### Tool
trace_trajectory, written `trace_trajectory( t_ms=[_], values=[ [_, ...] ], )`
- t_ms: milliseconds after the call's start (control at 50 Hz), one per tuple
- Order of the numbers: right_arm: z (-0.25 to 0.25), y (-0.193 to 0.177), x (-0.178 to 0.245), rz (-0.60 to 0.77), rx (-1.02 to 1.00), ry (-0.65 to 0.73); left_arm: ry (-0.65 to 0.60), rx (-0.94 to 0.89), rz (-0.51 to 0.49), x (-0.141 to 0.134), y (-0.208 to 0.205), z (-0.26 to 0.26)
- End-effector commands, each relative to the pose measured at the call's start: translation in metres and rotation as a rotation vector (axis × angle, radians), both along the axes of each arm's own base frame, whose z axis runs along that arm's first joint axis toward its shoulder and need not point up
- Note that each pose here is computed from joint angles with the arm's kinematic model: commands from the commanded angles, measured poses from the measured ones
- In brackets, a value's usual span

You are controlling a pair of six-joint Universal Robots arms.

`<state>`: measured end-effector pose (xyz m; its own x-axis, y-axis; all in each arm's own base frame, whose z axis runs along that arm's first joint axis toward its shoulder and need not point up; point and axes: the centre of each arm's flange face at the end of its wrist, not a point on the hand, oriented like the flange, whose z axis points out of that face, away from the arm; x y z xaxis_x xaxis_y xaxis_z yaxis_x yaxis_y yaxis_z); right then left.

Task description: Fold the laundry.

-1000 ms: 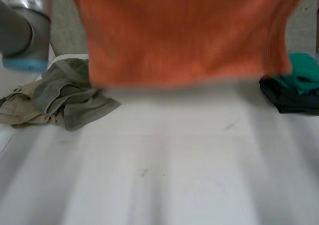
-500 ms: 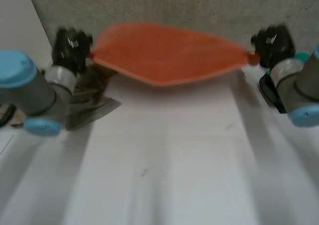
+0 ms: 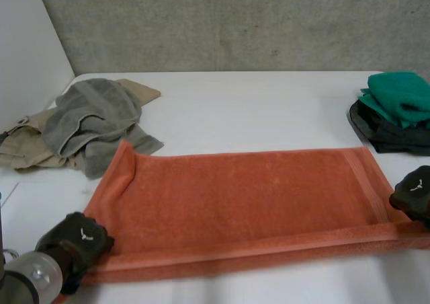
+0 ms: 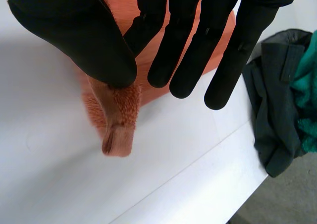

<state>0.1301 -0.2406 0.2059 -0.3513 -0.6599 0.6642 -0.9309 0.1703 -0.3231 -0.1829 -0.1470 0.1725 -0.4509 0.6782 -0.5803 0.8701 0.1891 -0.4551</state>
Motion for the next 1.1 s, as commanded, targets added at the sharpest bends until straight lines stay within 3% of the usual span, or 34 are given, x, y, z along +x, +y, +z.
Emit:
trace_trajectory(
  t_ms=[20,80,220,520,660,820,1020,1100],
  values=[
    [-0.020,-0.038,0.015,-0.014,-0.073,-0.089,0.095,-0.247,-0.022,-0.028,-0.064,0.009],
    [-0.023,-0.063,0.042,0.022,-0.188,-0.158,0.130,-0.346,-0.035,-0.045,-0.098,0.006],
    [-0.038,-0.113,0.055,0.016,-0.344,-0.205,0.151,-0.382,-0.072,-0.077,-0.141,-0.016],
    [-0.069,-0.174,0.068,-0.014,-0.446,-0.174,0.148,-0.472,-0.024,-0.103,-0.208,-0.036],
    [-0.034,-0.164,0.082,-0.019,-0.507,-0.243,0.196,-0.507,-0.068,-0.125,-0.199,-0.022],
    [0.019,-0.121,0.067,-0.060,-0.487,-0.461,0.336,-0.560,-0.029,-0.114,-0.171,0.040],
    [-0.014,-0.078,-0.002,-0.175,-0.110,-0.537,0.483,-0.457,0.030,-0.097,-0.137,0.039],
    [-0.027,-0.078,-0.019,-0.207,-0.098,-0.562,0.487,-0.447,0.014,-0.096,-0.132,0.029]
  ],
)
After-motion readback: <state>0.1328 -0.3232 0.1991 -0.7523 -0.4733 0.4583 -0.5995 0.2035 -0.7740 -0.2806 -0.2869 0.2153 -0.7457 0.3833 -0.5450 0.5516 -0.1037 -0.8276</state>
